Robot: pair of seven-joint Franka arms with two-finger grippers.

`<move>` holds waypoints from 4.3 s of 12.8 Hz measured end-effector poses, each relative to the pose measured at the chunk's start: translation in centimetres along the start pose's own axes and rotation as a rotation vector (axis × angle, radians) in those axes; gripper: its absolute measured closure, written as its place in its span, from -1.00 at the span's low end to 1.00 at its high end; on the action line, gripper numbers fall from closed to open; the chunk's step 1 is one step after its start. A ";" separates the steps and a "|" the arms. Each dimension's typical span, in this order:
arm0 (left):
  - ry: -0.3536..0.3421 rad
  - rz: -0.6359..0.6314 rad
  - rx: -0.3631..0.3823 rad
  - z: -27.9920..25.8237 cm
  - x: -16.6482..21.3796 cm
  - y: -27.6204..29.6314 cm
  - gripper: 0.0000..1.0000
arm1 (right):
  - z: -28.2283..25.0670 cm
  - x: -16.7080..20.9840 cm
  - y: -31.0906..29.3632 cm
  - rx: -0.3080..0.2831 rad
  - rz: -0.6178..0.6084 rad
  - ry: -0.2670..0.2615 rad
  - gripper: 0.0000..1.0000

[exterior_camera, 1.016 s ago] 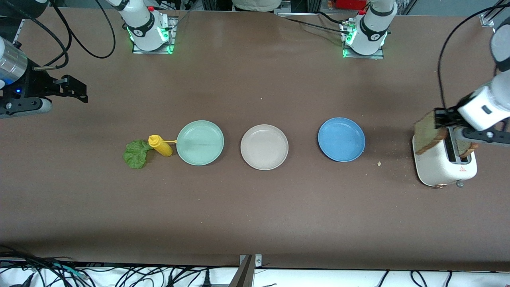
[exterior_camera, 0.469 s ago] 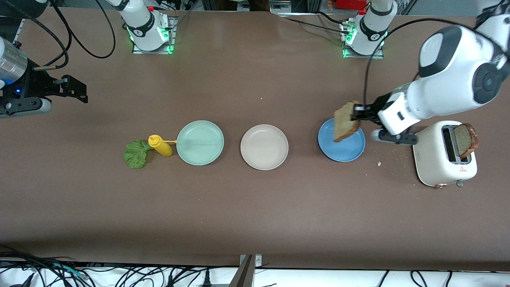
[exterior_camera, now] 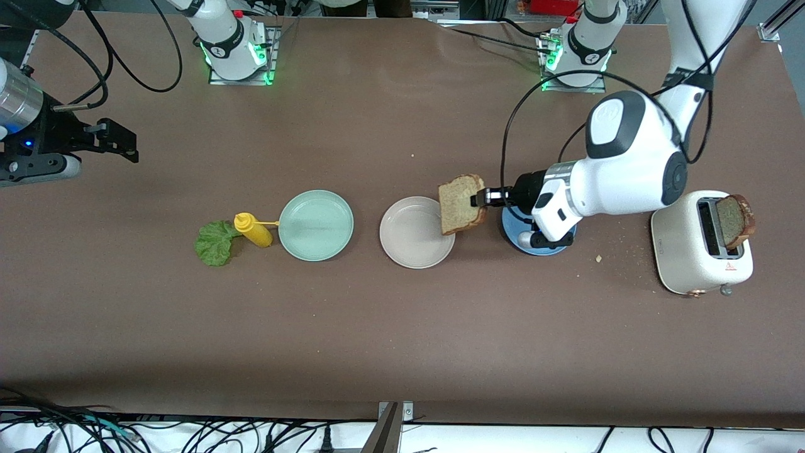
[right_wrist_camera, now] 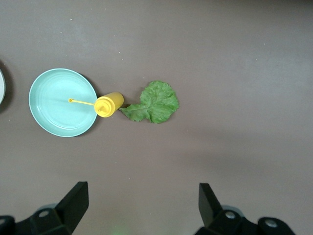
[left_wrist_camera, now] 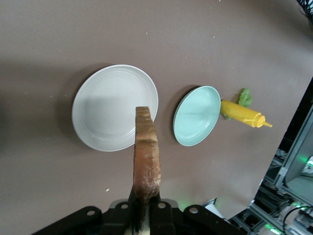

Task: Make sandwich in beige plate with both arms
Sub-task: 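Carry the bread slice past the blue plate to the beige plate, then lower the bread onto the beige plate and open the left gripper, then raise the left gripper away while the right gripper reaches the mustard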

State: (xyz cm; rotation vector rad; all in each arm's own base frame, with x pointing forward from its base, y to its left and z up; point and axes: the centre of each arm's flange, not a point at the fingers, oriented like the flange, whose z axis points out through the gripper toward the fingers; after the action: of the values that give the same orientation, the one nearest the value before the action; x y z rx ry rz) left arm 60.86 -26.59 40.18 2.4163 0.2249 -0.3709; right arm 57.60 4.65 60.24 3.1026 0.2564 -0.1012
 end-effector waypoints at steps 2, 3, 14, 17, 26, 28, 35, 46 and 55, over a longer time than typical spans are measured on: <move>-0.041 -0.024 -0.007 3.1 1.2 -1.4 0.82 | 0.0 0.0 0.0 0.000 0.000 0.000 -1.00; -0.048 -0.011 -0.014 5.2 2.0 -2.1 0.82 | 0.0 0.0 0.0 0.000 0.000 0.000 -1.00; -0.071 0.277 -0.227 17.8 4.6 -6.1 0.82 | 0.0 0.0 0.0 0.000 0.001 0.000 -1.00; -0.054 0.289 -0.224 18.2 5.2 -7.0 0.72 | 0.0 0.0 0.0 0.000 0.001 0.000 -1.00; -0.010 0.350 -0.178 15.3 7.0 -8.6 -1.00 | 0.0 0.0 0.0 0.000 0.001 0.000 -1.00; -0.012 0.397 -0.140 11.8 7.8 -9.1 -1.00 | 0.0 0.0 0.0 0.000 0.001 0.000 -1.00; 0.005 0.493 0.072 -0.1 7.5 -9.4 -1.00 | 0.1 0.0 0.4 0.000 0.007 -0.001 -1.00; 0.090 0.386 0.615 -21.8 -2.0 -1.9 -1.00 | 1.4 0.9 2.7 0.010 0.046 0.002 -1.00; 0.279 0.309 0.683 -27.1 -12.7 -1.2 -1.00 | 3.9 2.2 1.7 0.153 -0.423 0.005 -1.00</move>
State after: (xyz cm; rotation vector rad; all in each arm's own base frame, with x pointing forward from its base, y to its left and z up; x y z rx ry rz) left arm 54.16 -8.87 63.41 3.1121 -0.1917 0.0526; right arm 59.76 3.21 56.27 3.1401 0.9426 -0.1262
